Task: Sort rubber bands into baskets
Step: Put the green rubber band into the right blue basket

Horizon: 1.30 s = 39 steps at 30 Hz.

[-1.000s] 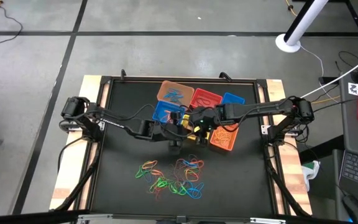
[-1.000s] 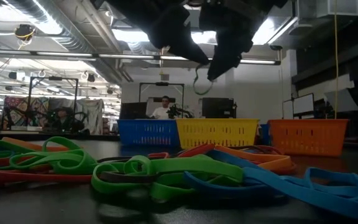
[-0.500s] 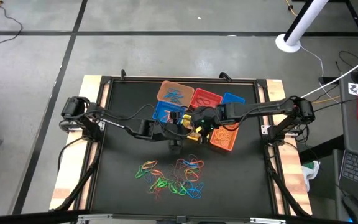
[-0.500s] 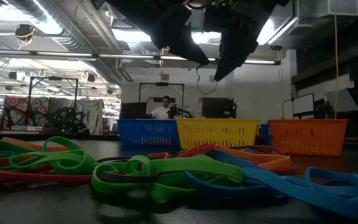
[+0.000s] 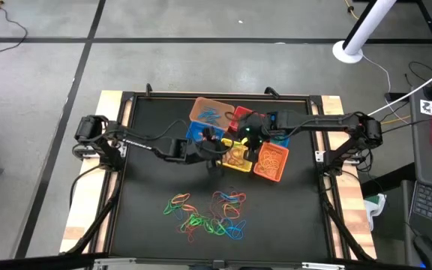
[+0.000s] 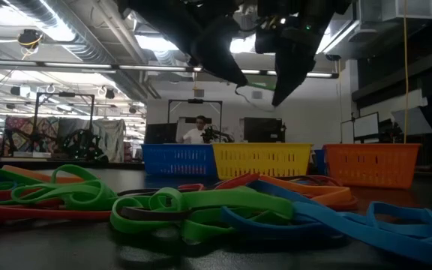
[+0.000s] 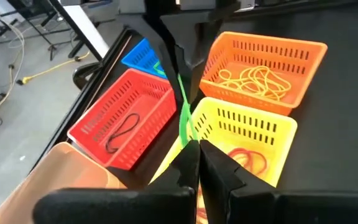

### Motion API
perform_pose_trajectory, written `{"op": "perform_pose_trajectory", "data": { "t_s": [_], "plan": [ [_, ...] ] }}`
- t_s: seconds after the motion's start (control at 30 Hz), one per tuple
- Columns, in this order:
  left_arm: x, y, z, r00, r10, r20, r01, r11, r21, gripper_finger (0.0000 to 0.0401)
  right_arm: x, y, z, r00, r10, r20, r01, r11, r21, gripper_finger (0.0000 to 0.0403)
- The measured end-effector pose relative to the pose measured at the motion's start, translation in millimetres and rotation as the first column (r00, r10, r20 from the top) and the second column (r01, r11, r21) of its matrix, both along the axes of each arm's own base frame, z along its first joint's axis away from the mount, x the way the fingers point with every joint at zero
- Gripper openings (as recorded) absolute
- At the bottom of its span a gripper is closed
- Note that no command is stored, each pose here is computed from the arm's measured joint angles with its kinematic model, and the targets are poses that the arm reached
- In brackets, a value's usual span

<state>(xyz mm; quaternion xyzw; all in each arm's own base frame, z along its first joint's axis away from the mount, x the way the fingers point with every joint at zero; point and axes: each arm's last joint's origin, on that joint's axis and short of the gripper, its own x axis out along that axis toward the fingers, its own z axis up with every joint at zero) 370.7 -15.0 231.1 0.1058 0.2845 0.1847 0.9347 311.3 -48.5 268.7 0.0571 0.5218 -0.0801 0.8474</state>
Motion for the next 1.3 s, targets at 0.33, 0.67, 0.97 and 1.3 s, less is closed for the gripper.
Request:
{"op": "perform_pose_trajectory", "data": {
  "t_s": [0.33,0.67,0.97,1.3],
  "plan": [
    [0,16,-1,0.999,0.04,-0.004,-0.04,0.999,-0.005,0.0083,0,1,0,1.0,0.028,0.009,-0.029,0.998,0.053,0.0001],
    [0,13,-1,1.0,0.019,-0.015,-0.019,1.0,0.017,0.0185,-22,-21,-7,0.978,-0.031,-0.207,0.019,0.998,-0.058,0.0001],
    [-6,0,-1,0.997,-0.016,-0.072,0.017,1.0,0.015,0.0172,-62,-73,-10,0.886,-0.201,-0.418,0.195,0.979,-0.056,0.0001],
    [-53,-10,5,0.943,0.004,-0.333,-0.074,0.978,-0.196,0.0153,-79,-101,-10,0.871,-0.275,-0.406,0.314,0.949,0.031,0.003]
  ]
}}
